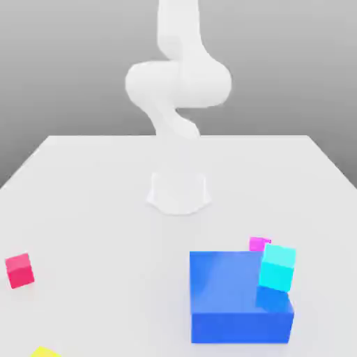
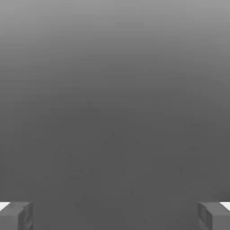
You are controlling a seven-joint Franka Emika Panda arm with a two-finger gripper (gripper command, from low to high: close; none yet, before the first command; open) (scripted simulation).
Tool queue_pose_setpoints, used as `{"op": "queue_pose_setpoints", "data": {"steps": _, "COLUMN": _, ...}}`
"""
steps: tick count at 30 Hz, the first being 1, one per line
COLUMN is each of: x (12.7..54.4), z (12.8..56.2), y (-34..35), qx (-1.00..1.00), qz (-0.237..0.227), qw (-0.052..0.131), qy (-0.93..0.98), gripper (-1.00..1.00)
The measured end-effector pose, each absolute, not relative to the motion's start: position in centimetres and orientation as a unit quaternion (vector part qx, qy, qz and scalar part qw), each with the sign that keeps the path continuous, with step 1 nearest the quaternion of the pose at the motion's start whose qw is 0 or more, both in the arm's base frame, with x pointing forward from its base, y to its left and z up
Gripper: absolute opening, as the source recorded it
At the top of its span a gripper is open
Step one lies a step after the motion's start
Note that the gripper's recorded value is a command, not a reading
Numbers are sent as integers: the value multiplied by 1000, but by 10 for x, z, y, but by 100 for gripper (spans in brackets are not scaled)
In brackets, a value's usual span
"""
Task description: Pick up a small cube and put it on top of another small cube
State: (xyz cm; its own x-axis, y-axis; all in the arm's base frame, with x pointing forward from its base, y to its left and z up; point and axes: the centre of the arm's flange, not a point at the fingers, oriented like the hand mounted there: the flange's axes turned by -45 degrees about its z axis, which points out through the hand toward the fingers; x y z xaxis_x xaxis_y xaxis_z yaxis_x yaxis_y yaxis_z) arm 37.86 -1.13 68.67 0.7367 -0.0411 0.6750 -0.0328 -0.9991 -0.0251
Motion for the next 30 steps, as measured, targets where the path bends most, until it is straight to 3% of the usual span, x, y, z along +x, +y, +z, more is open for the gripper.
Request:
{"op": "queue_pose_setpoints", "data": {"steps": 8, "x": 469, "z": 591, "y": -55, "qx": -960, "qz": -273, "qw": 12, "qy": 67, "gripper": 0}}
{"op": "queue_pose_setpoints", "data": {"steps": 16, "x": 529, "z": 472, "y": -104, "qx": -976, "qz": -183, "qw": 13, "qy": 117, "gripper": 0}}
{"op": "queue_pose_setpoints", "data": {"steps": 23, "x": 552, "z": 355, "y": -152, "qx": -981, "qz": -104, "qw": 10, "qy": 164, "gripper": 0}}
{"op": "queue_pose_setpoints", "data": {"steps": 30, "x": 546, "z": 230, "y": -193, "qx": -978, "qz": -24, "qw": 3, "qy": 205, "gripper": 0}}
